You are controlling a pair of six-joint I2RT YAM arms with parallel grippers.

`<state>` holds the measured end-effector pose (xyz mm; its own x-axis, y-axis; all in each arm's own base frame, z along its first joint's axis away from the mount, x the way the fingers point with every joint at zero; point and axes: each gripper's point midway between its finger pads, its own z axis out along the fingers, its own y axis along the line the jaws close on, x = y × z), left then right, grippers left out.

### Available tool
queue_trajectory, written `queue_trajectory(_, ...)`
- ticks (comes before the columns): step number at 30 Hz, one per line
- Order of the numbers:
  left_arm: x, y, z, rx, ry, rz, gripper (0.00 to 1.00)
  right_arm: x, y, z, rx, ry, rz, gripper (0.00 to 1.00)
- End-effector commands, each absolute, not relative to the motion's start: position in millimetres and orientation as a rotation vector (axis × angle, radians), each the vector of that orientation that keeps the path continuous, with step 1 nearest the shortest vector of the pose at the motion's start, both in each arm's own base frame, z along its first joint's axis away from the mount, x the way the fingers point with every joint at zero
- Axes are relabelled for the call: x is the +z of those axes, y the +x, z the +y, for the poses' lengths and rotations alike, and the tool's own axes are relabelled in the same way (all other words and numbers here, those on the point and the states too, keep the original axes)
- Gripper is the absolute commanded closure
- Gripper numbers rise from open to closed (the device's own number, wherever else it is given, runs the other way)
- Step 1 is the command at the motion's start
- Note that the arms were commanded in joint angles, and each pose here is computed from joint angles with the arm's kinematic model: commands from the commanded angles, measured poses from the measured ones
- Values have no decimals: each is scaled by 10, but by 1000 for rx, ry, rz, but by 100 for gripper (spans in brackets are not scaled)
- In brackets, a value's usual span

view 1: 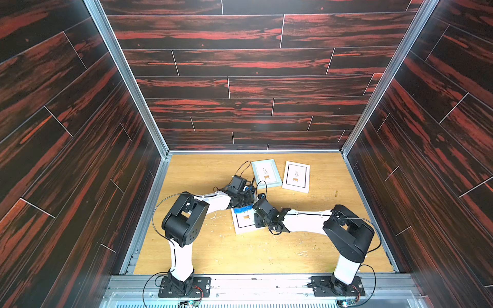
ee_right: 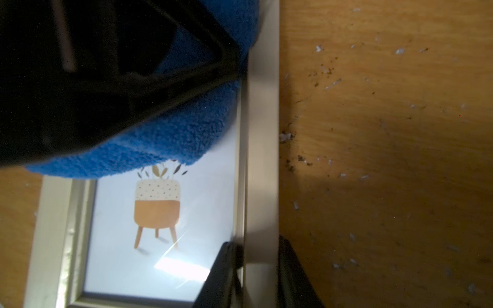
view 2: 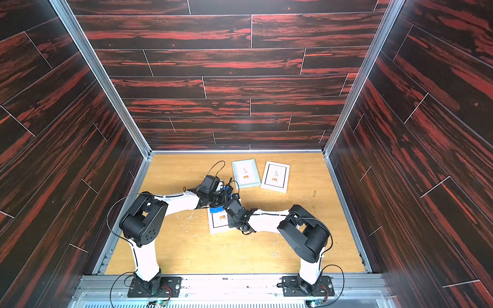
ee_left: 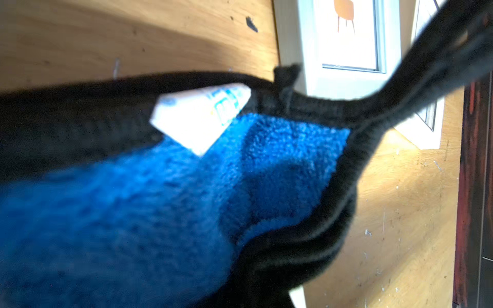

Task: Wipe the picture frame with a cloth
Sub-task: Wipe the dirt from the picture frame.

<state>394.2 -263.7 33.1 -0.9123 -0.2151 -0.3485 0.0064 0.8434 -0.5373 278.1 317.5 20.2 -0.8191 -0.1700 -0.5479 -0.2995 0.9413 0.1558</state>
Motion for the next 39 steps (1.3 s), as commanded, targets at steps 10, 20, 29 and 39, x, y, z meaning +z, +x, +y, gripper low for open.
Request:
queue_trajectory(10, 128, 3006, -2197, -543, -170, 2895, 100, -213, 2600, 2913, 119, -329, 2691, 99)
queue_trajectory(20, 303, 3661, -1804, -382, -221, 2833, 100, -173, 2610, 2888, 111, -310, 2684, 99)
queue_trajectory(29, 7, 2723, -2022, -498, -231, 2980, 100, -208, 2611, 2875, 101, -304, 2689, 99)
queue_trajectory(39, 239, 3118, -1830, -449, -273, 2931, 100, -166, 2618, 2839, 92, -284, 2680, 99)
